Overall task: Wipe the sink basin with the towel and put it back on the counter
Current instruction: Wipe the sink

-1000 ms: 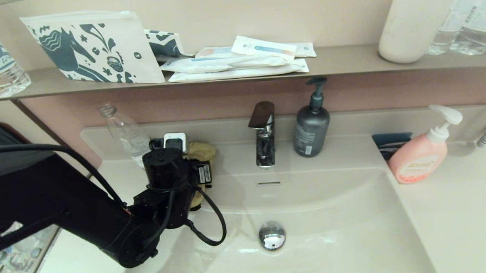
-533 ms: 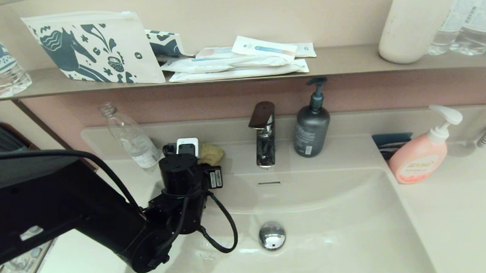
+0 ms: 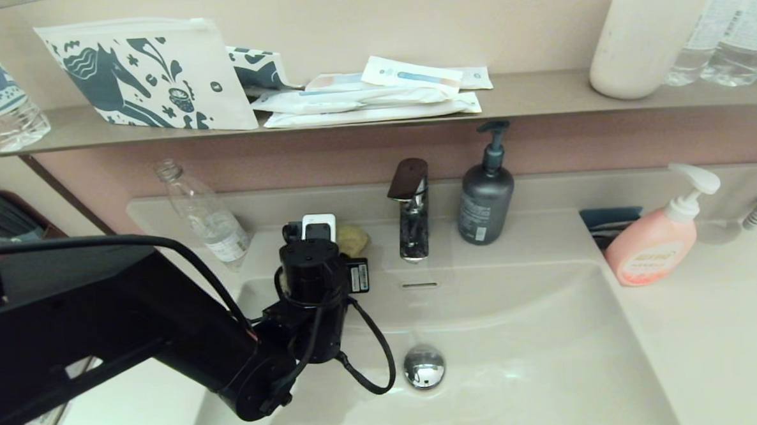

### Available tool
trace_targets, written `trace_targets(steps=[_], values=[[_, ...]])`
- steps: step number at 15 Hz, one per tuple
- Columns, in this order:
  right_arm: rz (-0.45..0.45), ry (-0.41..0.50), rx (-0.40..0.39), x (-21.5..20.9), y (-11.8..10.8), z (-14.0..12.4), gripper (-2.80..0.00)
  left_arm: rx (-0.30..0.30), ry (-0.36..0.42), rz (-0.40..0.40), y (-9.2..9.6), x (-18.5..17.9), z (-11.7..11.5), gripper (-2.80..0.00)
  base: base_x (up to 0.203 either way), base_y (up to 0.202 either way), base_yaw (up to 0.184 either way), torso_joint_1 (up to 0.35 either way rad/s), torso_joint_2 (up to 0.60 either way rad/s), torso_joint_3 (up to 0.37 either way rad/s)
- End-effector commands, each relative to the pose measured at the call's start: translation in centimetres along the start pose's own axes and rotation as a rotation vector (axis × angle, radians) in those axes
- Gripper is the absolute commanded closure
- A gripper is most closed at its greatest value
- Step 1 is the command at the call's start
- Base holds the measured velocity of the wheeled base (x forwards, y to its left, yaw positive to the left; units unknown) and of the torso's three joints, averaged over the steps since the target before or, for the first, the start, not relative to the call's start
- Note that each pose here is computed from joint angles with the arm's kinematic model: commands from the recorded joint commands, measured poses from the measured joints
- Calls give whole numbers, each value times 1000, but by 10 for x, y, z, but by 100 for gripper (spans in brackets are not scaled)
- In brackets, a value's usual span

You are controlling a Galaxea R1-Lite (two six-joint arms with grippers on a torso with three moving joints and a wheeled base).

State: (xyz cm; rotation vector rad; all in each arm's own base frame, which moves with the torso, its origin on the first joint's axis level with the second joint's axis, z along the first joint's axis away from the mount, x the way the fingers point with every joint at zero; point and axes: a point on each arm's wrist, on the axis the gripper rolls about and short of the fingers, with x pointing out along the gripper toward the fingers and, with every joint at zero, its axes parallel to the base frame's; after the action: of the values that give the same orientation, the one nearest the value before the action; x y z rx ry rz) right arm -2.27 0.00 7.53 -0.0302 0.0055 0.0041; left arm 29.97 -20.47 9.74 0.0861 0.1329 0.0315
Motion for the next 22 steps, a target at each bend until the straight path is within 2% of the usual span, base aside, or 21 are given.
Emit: trace_targets(steps=[1,6,14,18,22], values=[[1,-1,0,0,0,0,0,-3,-8,-11,-9,-1,3,0,0,0,0,0,0,0],[1,1,0,0,0,0,0,-5,-22,-26,-29,-7,14,0,0,0,0,0,0,0],[1,-1,0,0,0,0,0,-2,-25,-40,-48,-8,15,0,0,0,0,0,0,0],[1,-1,0,0,0,0,0,-14,-19,-30,-44,-8,14,0,0,0,0,0,0,0],[1,-1,0,0,0,0,0,-7,2,-26,-21,-8,14,0,0,0,0,0,0,0]])
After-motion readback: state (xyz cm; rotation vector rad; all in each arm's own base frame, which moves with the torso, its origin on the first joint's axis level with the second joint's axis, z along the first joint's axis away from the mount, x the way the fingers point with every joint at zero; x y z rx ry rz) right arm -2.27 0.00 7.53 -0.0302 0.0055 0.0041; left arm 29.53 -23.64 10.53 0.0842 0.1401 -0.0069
